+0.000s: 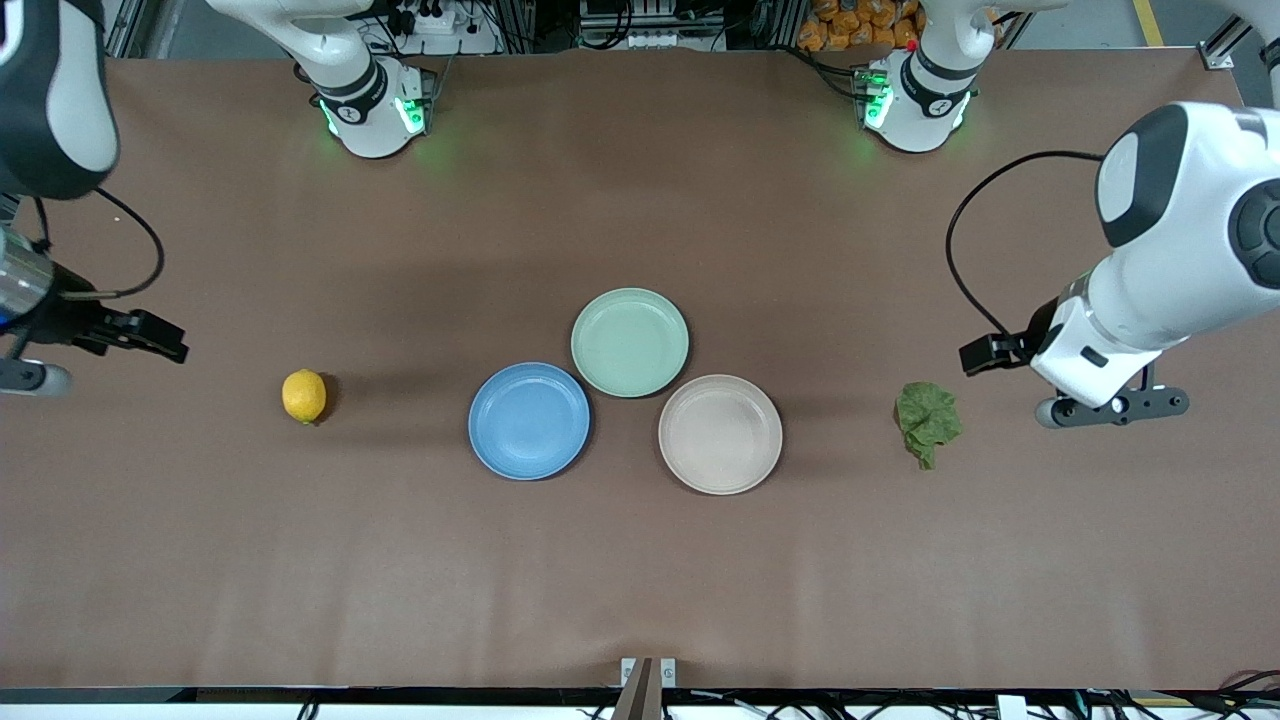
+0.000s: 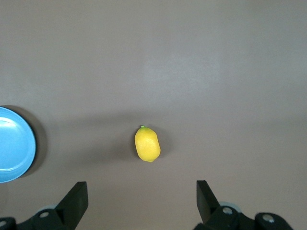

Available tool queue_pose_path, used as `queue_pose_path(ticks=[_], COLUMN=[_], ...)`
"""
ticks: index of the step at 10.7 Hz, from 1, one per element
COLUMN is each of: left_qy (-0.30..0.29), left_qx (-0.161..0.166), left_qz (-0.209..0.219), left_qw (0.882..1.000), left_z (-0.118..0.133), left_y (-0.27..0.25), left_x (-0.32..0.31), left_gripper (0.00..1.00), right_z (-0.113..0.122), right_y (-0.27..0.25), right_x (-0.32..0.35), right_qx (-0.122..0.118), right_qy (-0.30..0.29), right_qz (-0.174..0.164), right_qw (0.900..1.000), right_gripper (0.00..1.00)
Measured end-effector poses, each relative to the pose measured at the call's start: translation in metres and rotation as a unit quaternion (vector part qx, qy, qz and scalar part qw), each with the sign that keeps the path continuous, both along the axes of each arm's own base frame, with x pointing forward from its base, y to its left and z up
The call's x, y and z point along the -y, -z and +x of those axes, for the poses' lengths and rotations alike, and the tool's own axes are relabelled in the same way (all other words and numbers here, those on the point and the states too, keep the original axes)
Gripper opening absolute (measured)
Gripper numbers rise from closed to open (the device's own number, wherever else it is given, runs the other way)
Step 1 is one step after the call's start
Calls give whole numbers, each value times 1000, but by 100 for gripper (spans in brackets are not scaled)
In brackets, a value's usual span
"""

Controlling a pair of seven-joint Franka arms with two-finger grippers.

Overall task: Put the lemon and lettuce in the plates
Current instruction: 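Move the right gripper to the lemon while the left gripper reaches the lettuce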

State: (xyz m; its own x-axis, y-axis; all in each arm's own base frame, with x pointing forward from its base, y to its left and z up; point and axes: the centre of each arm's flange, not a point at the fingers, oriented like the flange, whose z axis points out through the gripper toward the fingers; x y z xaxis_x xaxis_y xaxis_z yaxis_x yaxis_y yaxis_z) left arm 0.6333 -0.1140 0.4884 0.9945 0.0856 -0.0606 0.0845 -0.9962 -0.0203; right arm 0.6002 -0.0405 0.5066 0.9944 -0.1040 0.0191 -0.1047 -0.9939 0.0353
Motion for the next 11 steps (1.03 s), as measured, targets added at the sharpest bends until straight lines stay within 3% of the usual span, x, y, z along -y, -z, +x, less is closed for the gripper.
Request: queue_pose_path(ticks=[6,11], left_qy=[-8,-7], left_qx=[-16,-33], left_qz=[2,4], left_qw=[1000,999], left_z=[28,31], left_y=[79,105], left_x=[-8,-6], left_gripper=[100,100], right_z=[-9,-30], right_y=[62,140], right_x=[-3,-8], right_qx=[-1,23], right_qy=[-5,-10], right_qz=[1,1], right_qw=[1000,1000], right_gripper=[100,100])
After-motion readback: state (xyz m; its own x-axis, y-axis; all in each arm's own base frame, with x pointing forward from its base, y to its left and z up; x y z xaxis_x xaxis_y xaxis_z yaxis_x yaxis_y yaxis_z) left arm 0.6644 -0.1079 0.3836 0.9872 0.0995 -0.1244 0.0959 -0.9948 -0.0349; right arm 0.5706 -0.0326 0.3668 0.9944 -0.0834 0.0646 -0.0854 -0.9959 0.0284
